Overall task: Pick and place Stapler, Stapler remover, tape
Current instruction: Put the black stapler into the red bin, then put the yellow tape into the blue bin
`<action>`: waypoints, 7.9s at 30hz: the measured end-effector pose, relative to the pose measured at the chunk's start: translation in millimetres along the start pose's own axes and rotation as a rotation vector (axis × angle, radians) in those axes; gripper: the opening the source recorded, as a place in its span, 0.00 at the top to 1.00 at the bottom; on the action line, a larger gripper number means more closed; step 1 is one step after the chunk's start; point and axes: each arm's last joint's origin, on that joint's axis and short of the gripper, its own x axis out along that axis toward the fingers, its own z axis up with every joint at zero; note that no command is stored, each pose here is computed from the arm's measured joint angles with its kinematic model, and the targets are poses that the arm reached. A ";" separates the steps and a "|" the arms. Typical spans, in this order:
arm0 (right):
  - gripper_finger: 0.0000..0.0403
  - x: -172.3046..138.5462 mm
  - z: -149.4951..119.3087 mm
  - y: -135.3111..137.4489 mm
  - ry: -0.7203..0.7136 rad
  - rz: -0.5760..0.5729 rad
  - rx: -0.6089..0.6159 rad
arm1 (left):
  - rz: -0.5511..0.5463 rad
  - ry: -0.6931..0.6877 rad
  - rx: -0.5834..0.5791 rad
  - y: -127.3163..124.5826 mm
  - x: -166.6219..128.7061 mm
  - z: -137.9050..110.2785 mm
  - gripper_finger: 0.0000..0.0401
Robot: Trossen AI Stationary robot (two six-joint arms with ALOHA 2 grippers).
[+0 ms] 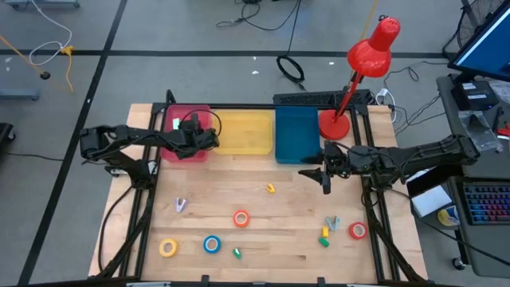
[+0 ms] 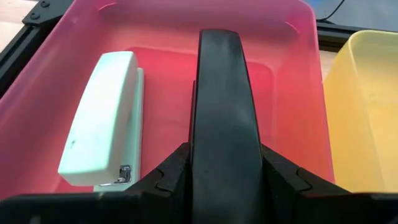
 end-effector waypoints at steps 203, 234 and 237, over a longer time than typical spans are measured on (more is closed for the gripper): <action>0.47 64.3 9.0 22.4 -0.362 0.177 -0.313 | -1.246 0.577 0.111 26.0 -224.9 -64.6 0.91; 0.47 133.1 47.1 80.0 -0.329 0.116 -0.831 | -1.437 0.603 0.004 -25.3 -181.1 2.0 0.91; 0.47 133.7 47.8 79.7 -0.306 0.077 -0.868 | -1.489 0.627 -0.009 -26.4 -184.1 4.9 0.91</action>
